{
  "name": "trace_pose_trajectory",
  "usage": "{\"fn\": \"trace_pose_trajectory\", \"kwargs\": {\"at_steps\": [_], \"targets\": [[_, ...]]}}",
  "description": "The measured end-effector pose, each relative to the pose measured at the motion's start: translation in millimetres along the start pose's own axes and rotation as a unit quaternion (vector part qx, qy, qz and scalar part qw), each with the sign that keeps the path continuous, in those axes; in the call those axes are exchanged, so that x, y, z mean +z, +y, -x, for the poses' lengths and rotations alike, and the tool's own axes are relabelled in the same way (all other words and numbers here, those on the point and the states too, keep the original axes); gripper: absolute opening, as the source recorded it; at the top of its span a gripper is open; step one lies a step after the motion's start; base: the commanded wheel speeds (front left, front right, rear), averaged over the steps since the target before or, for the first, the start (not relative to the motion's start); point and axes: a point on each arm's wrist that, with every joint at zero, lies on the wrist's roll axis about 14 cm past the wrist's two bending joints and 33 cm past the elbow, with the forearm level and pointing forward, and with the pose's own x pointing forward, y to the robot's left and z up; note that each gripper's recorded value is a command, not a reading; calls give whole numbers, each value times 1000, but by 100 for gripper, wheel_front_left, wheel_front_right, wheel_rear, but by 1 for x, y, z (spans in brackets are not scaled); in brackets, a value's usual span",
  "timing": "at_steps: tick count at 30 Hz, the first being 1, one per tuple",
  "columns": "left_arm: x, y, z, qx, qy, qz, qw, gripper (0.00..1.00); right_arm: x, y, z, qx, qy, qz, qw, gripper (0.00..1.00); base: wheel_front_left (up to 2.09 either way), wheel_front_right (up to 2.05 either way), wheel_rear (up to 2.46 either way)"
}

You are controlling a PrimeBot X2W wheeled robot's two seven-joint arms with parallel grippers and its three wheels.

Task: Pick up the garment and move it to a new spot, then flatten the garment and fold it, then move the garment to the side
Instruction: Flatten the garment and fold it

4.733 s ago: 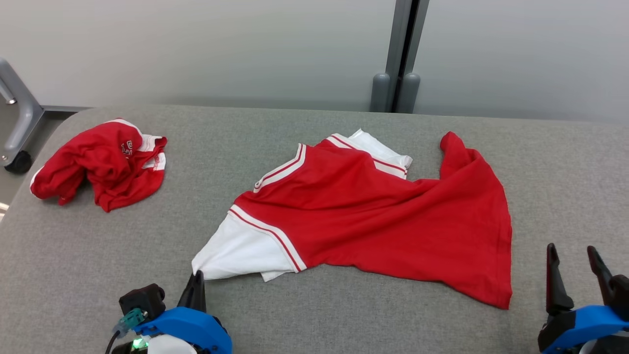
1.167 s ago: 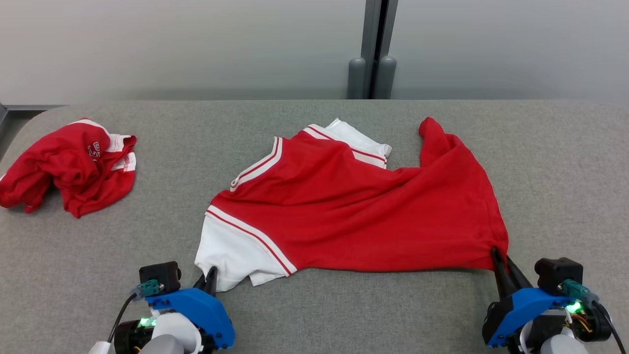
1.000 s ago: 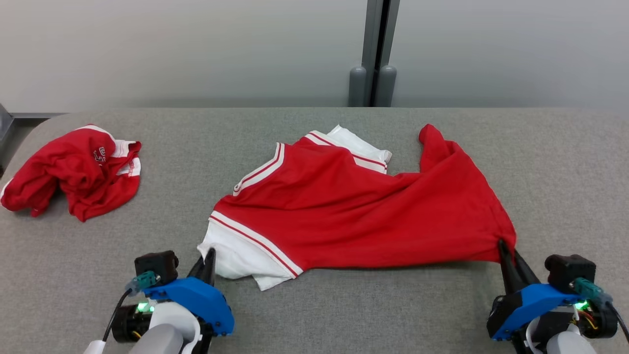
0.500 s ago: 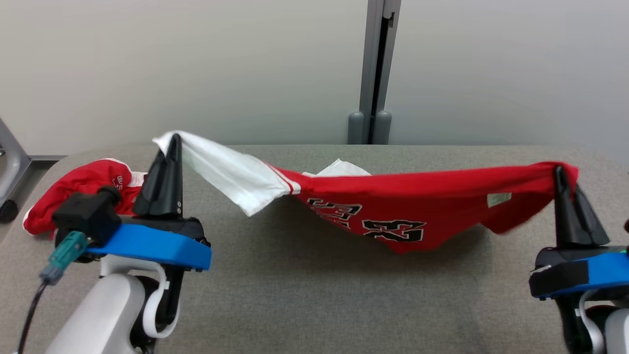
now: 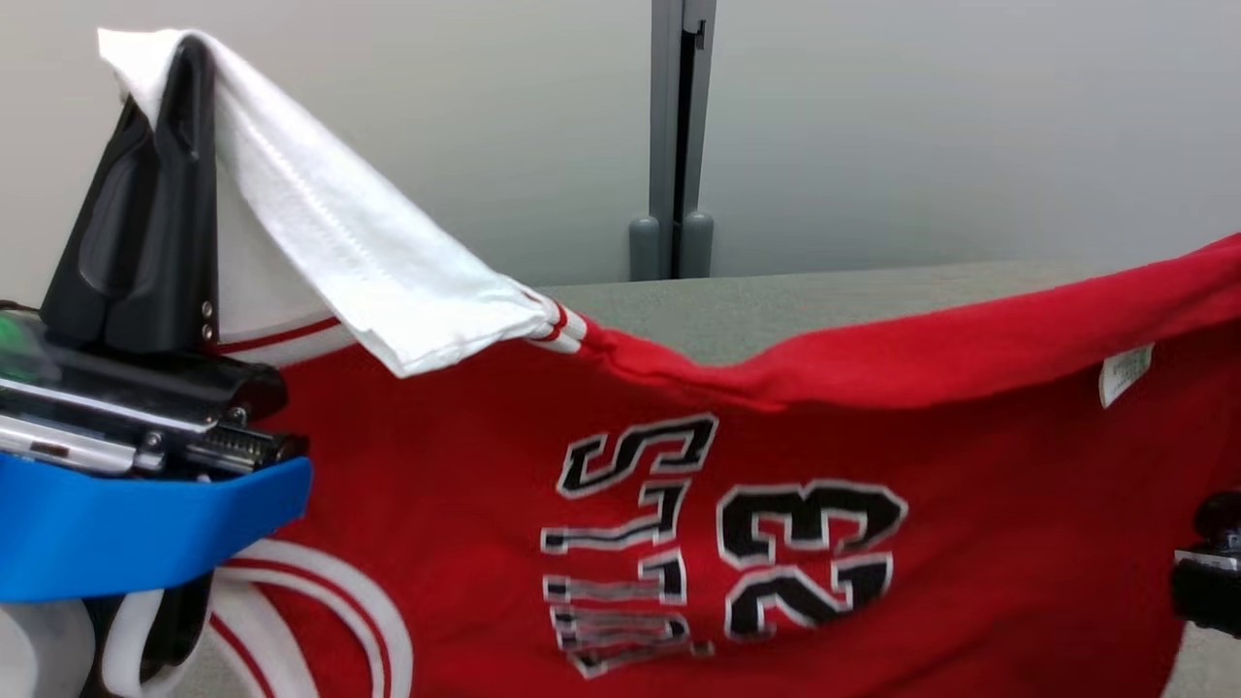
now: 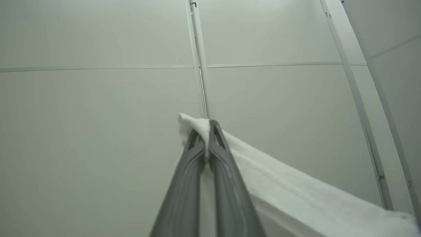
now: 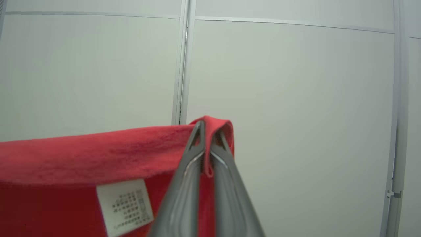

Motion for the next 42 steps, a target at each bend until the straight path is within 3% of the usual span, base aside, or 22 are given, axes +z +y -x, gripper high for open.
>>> {"fn": "trace_pose_trajectory", "kwargs": {"at_steps": [4,9,14,20,26,31,36,42], "targets": [[-27,3,-10,-2,37,16,999,0,-17,0,-1,0,31,2,1000,0,0,0,0],[-83,10,-38,-15,81,41,996,0,-72,6,-26,9,93,7,996,0,0,0,0],[-133,29,-87,-36,96,24,994,0,-113,21,-96,41,98,17,994,0,0,0,0],[-154,67,-151,6,51,20,998,0,-138,56,-189,87,59,45,993,0,0,0,0],[-187,80,-165,23,37,21,999,0,-176,87,-232,119,50,61,990,0,0,0,0],[-279,84,-121,46,132,59,988,0,-272,100,-209,133,144,49,979,0,0,0,0],[-368,81,-51,71,242,99,963,0,-373,97,-149,122,272,28,954,0,0,0,0],[-405,74,12,107,302,146,936,0,-422,93,-95,107,354,7,929,0,0,0,0]]}}
